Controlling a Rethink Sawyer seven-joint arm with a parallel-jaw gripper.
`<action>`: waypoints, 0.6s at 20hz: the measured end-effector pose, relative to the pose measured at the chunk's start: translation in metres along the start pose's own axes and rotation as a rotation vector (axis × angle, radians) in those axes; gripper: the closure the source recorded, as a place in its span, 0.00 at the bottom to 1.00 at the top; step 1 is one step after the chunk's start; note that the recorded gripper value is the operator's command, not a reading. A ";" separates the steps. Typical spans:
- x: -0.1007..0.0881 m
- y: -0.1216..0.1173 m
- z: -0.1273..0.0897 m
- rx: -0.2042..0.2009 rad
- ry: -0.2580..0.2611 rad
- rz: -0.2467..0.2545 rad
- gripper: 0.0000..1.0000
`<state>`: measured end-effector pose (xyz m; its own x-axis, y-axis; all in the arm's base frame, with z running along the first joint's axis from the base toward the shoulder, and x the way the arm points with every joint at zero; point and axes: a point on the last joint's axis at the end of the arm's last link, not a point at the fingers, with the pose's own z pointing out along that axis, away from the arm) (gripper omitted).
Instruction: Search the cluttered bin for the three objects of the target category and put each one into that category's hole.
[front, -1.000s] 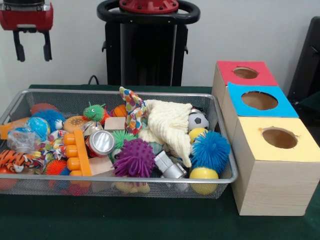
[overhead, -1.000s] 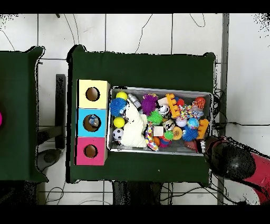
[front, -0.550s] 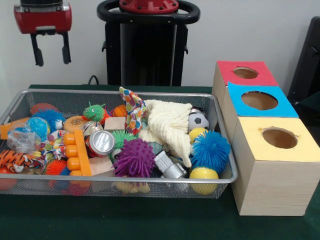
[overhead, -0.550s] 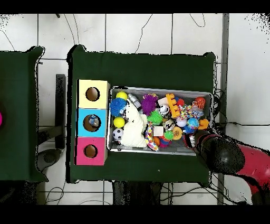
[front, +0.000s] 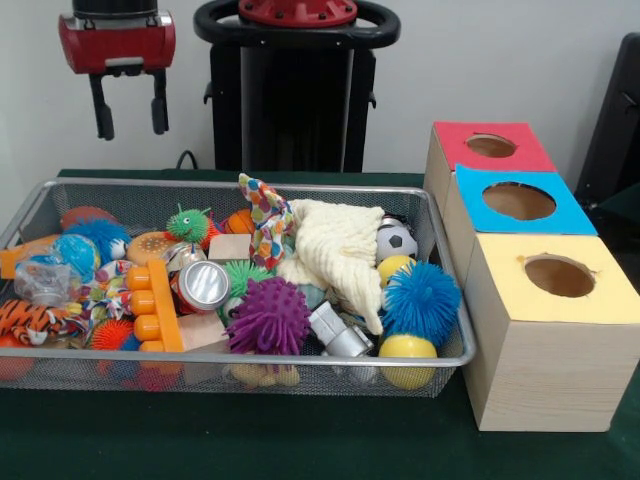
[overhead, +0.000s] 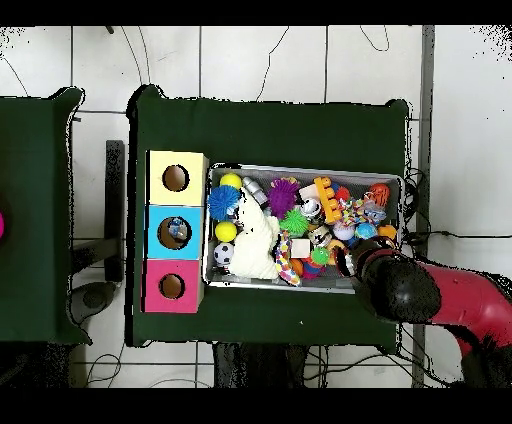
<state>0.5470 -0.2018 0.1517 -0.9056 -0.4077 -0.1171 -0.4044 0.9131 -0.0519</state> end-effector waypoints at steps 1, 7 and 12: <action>0.000 0.000 0.000 0.006 -0.003 -0.007 0.00; -0.002 -0.010 0.008 0.036 -0.032 -0.031 0.00; -0.007 -0.027 0.013 0.036 -0.060 -0.013 0.00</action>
<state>0.5659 -0.2238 0.1411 -0.8906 -0.4195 -0.1755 -0.4099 0.9077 -0.0893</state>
